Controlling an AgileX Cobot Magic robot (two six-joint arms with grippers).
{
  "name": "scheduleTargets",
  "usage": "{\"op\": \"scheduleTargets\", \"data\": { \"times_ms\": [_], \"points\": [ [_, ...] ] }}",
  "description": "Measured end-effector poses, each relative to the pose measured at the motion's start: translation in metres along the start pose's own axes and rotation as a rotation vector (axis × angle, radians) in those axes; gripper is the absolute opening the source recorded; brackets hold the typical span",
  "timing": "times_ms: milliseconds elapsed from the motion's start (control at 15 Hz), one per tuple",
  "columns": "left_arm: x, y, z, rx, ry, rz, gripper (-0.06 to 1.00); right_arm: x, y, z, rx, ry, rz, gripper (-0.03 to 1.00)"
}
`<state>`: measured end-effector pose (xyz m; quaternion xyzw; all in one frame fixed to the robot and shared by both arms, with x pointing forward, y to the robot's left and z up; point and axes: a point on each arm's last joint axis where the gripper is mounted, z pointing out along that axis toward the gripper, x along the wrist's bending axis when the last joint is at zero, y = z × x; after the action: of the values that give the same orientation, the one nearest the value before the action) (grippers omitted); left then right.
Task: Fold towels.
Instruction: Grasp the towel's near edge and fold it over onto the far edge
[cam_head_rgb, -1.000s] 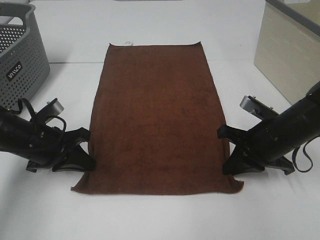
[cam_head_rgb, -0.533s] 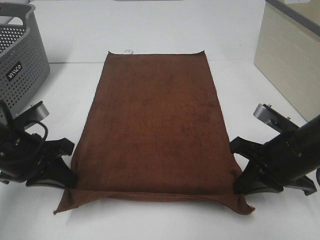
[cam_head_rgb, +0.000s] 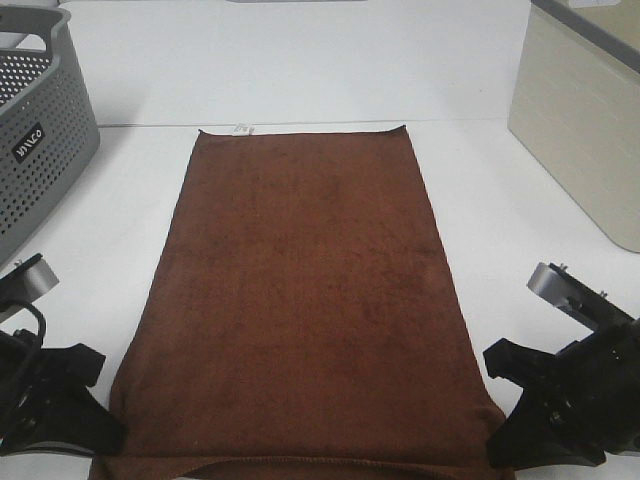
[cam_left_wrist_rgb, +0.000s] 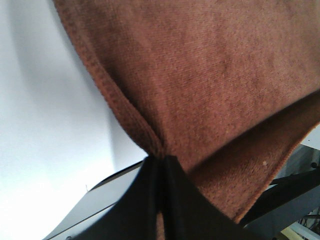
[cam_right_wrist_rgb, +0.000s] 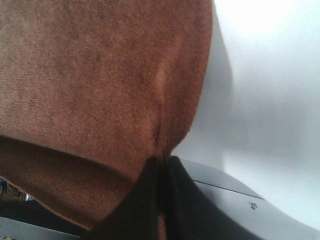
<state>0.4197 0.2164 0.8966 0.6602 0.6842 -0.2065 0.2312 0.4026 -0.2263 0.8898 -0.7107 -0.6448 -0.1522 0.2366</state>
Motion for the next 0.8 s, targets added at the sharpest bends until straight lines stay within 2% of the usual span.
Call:
{"op": "scheduleTargets", "data": {
  "times_ms": [133,267,333,533,800],
  "points": [
    [-0.003,0.004,-0.001,-0.036,-0.019,-0.024,0.01,0.004,0.007,-0.004,-0.025,0.001,-0.022,0.00],
    [-0.009,0.022,-0.006,-0.115,-0.017,0.013,0.01,0.015,0.026,-0.014,-0.085,0.007,-0.075,0.00],
    [-0.014,0.037,-0.011,-0.177,-0.011,0.029,0.01,0.027,0.046,-0.027,-0.153,0.020,-0.116,0.00],
    [-0.026,0.077,-0.014,-0.245,-0.023,0.069,0.01,0.053,0.090,-0.050,-0.269,0.046,-0.167,0.00],
    [-0.043,0.147,-0.013,-0.340,-0.047,0.124,0.01,0.079,0.154,-0.063,-0.327,0.087,-0.217,0.00]
  ]
}}
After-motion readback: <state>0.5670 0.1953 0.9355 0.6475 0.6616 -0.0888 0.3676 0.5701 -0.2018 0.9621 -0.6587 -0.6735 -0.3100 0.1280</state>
